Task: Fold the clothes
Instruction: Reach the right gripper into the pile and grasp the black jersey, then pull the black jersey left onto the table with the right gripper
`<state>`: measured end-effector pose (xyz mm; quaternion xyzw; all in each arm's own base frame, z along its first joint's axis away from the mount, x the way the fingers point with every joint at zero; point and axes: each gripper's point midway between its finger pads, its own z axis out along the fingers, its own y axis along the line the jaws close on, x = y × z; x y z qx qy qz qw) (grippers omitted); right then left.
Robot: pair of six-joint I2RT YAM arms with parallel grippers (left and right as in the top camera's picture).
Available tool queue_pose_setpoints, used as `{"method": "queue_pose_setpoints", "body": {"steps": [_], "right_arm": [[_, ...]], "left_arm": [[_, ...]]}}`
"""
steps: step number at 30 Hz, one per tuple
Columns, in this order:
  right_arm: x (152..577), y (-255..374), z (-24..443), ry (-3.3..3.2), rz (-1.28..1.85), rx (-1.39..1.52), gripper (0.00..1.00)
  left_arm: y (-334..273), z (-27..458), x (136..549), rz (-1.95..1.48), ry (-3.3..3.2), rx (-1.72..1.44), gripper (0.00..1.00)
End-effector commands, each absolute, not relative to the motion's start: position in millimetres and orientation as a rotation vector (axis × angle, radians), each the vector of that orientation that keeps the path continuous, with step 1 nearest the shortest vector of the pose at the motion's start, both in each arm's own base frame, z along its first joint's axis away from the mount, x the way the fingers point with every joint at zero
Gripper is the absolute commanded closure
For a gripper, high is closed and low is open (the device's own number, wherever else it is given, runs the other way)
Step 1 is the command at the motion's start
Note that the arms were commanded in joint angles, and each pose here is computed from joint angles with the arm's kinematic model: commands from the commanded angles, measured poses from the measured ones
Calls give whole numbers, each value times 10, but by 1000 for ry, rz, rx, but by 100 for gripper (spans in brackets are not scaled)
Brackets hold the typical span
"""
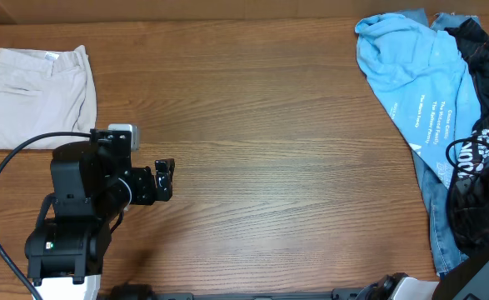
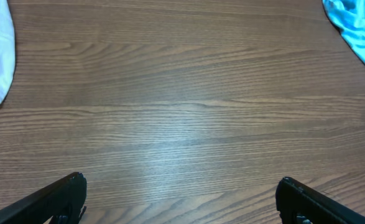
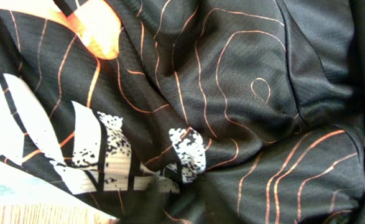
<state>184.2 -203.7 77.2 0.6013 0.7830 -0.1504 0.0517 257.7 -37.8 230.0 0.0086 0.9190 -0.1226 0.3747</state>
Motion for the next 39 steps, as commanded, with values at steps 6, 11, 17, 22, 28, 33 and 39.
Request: {"method": "queue_pose_setpoints", "body": {"steps": [6, 11, 17, 22, 28, 33, 39], "right_arm": [[1949, -1973, 784, 2396, -349, 1807, 96], [2195, -1866, 1044, 2432, -220, 1661, 96], [2812, -1268, 1766, 2462, 69, 1120, 96], [3160, -178, 2423, 2437, 299, 528, 96], [3228, 1005, 2668, 2389, 487, 92, 96], [3292, 1826, 2728, 2315, 616, -163, 96], [3459, 2253, 2692, 2250, 662, -254, 80]], "left_arm": [[-407, 2428, 2597, -324, 2318, 46, 0], [-394, 2426, 2600, -315, 2318, 43, 0], [-395, 2436, 2609, -315, 2313, 44, 0], [-395, 2437, 2609, -315, 2312, 44, 0], [-395, 2436, 2608, -316, 2313, 44, 0], [-396, 2435, 2607, -316, 2314, 44, 0], [-395, 2428, 2601, -316, 2317, 44, 0]]}}
